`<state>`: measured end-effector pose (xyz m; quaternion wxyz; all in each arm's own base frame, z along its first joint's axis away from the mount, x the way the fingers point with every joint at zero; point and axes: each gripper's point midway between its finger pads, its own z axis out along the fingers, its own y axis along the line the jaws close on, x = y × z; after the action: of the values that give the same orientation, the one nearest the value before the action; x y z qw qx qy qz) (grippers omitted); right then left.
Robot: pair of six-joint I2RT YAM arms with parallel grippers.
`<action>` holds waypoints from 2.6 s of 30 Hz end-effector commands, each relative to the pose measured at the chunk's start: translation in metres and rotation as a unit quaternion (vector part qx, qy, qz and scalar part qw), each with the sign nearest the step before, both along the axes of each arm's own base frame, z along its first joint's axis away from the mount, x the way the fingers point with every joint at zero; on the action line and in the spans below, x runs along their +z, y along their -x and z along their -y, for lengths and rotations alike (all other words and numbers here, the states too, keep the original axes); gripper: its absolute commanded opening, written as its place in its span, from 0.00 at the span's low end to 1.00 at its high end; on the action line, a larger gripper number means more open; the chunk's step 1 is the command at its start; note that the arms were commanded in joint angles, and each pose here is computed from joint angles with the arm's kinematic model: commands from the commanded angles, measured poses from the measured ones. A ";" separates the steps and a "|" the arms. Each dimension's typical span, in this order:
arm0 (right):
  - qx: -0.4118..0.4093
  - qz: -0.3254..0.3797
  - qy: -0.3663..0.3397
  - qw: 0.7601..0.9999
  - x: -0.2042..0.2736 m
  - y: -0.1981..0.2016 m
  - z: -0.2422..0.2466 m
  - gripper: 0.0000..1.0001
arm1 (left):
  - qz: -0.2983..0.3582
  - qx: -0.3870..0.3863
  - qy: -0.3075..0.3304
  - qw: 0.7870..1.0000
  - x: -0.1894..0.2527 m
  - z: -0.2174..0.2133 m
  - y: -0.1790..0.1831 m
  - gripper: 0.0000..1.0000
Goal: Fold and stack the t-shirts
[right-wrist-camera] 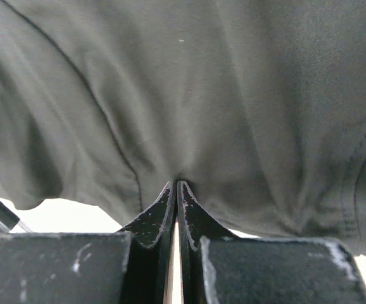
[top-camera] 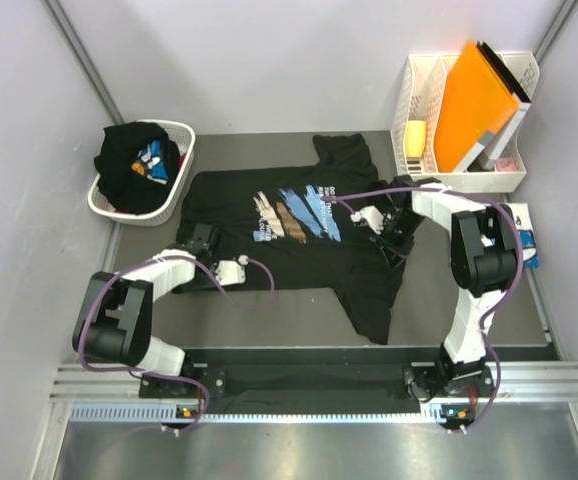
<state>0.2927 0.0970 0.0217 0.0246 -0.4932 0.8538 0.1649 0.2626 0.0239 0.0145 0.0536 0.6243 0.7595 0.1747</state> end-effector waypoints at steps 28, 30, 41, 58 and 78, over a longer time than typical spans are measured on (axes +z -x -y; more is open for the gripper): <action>0.037 0.007 0.073 0.997 0.008 0.012 0.027 0.00 | -0.038 0.046 0.014 0.998 0.006 -0.025 0.022 0.00; 0.043 0.010 0.083 0.996 0.009 0.011 0.030 0.00 | -0.033 0.052 0.018 0.998 0.008 -0.024 0.021 0.00; 0.037 0.025 0.086 0.995 0.008 0.016 0.033 0.00 | -0.005 0.030 0.010 0.999 0.027 -0.026 0.016 0.18; 0.031 0.058 0.069 0.995 0.025 0.011 0.028 0.03 | 0.098 0.038 0.052 0.993 0.114 -0.011 -0.046 0.22; 0.104 0.102 0.040 0.989 0.060 0.020 0.016 0.41 | 0.049 -0.059 0.108 0.991 0.083 0.019 -0.012 0.18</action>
<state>0.2922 0.0834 0.0924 0.0882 -0.5591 0.8193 0.0918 0.2874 0.0114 0.1006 0.1670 0.6159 0.7577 0.1364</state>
